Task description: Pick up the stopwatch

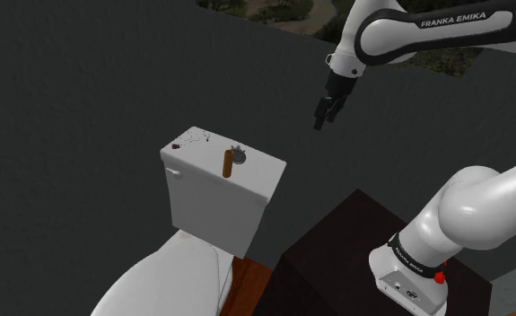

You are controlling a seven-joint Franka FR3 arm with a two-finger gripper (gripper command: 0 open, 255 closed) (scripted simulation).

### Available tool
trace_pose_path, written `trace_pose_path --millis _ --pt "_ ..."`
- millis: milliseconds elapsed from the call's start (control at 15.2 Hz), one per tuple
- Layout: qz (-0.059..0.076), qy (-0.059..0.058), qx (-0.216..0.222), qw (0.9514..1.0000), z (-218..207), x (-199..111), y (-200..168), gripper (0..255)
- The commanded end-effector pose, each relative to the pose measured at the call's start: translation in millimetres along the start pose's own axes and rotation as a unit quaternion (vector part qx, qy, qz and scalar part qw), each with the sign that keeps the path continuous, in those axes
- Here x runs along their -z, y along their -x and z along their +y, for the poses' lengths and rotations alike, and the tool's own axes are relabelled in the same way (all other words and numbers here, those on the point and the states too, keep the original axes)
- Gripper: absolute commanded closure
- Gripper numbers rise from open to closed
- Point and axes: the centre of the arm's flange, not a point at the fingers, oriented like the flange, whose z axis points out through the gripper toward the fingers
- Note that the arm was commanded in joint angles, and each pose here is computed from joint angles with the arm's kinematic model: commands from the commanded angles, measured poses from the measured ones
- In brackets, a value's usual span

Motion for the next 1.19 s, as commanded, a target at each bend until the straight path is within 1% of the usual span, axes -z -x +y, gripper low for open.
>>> trace_pose_path --millis 0,528,1122 --pt "0.006 0.002 0.012 0.9999 -3 -17 -19 0" --pt "0.024 0.011 0.061 0.9978 -13 -83 -95 0" --pt "0.044 0.02 0.114 0.9923 -33 -154 -182 0"
